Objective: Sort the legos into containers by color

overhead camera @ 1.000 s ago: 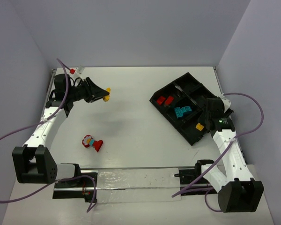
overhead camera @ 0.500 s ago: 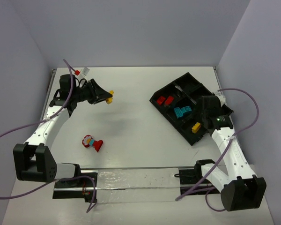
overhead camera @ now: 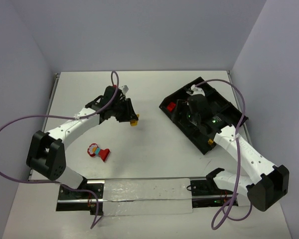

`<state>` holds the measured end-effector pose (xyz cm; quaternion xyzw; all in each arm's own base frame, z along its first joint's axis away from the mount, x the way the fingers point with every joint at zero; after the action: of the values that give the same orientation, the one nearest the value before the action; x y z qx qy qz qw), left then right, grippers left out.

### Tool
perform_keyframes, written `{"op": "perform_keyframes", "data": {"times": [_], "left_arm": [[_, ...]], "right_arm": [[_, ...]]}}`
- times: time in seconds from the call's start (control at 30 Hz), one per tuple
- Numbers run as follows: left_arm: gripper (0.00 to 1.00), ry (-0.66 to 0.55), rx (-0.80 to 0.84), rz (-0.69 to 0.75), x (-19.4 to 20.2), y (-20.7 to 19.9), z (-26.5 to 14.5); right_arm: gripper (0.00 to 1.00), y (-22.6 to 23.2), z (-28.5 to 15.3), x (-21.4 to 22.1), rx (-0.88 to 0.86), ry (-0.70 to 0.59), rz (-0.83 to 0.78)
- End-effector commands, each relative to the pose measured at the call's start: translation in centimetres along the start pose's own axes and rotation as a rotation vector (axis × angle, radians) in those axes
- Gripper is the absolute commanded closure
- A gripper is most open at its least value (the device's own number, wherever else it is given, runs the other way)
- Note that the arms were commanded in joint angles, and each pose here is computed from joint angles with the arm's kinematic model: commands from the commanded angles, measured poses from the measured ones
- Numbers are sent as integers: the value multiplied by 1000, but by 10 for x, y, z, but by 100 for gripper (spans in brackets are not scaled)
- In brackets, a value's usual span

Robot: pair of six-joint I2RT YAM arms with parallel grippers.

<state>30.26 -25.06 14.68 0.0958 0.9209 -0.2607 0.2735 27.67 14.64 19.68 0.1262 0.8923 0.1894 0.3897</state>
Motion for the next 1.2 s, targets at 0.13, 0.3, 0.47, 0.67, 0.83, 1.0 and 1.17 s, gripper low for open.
{"op": "perform_keyframes", "data": {"times": [0.13,0.3,0.47,0.67,0.83,1.0,1.17], "left_arm": [[100,-148,693,74,-36,-116,-62],[100,-134,919,164,-31,-142,-98],[100,-152,1042,225,-31,-156,-123],[100,-165,1078,268,-31,-160,-135],[100,-167,1118,289,-29,-164,-145],[100,-167,1133,303,-28,-165,-149],[100,-164,1134,290,-27,-162,-148]], "right_arm": [[20,94,-26,4,-502,104,70],[20,124,-37,-9,-649,140,90],[16,144,-57,-26,-815,136,107],[21,154,-73,-26,-975,164,143],[33,159,-85,-27,-1087,181,184],[38,167,-100,-30,-1184,199,183],[43,171,-112,-33,-1240,198,172]]}}
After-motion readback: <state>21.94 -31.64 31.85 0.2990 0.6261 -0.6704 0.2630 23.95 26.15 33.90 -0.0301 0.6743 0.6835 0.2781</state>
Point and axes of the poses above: each gripper's point midway between its finger pads, its own z axis out along the fingers, its own y axis along the line the jaws close on, x = y × z, the point moved 1 cm from there along -z, back along the fingers, and after that the axes turned 11 degrees about z, right-handed, at the moved point
